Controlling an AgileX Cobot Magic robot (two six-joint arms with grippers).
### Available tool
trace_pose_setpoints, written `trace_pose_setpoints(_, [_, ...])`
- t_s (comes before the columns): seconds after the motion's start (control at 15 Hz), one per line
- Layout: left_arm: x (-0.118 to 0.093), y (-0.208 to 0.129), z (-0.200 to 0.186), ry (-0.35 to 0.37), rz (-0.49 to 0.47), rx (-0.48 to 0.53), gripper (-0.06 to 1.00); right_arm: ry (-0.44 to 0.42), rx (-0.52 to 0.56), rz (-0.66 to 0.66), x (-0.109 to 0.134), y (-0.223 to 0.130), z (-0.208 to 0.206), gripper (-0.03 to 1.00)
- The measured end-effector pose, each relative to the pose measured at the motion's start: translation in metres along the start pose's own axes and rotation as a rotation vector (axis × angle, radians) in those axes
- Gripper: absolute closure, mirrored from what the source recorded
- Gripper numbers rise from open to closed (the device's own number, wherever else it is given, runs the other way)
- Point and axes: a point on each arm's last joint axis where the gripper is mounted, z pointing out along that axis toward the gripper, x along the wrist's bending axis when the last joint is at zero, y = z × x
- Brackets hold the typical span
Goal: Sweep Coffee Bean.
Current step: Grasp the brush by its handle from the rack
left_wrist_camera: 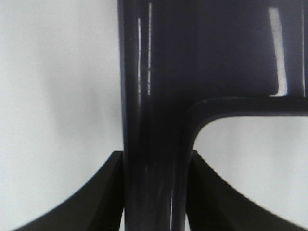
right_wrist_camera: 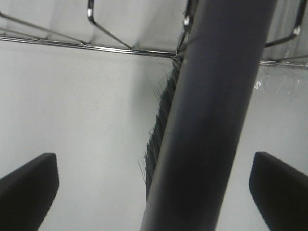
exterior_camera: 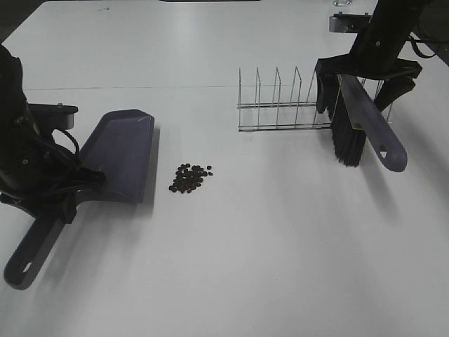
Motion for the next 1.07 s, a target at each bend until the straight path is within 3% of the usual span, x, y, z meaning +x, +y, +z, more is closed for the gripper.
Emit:
trace_pose_setpoints(0.67, [0.0, 0.0, 0.0, 0.0, 0.0, 0.0, 0.61, 0.004, 0.065, 0.004, -0.001, -0.002, 0.03, 0.01])
trace_pose_setpoints(0.73, [0.0, 0.0, 0.0, 0.0, 0.0, 0.0, 0.61, 0.004, 0.065, 0.004, -0.001, -0.002, 0.03, 0.06])
trace_pose_setpoints(0.93, [0.0, 0.0, 0.0, 0.001, 0.001, 0.0, 0.61, -0.024, 0.068, 0.015, -0.004, -0.002, 0.03, 0.63])
trace_pose_setpoints(1.07, [0.0, 0.0, 0.0, 0.001, 0.001, 0.0, 0.61, -0.063, 0.071, 0.017, -0.011, -0.002, 0.03, 0.67])
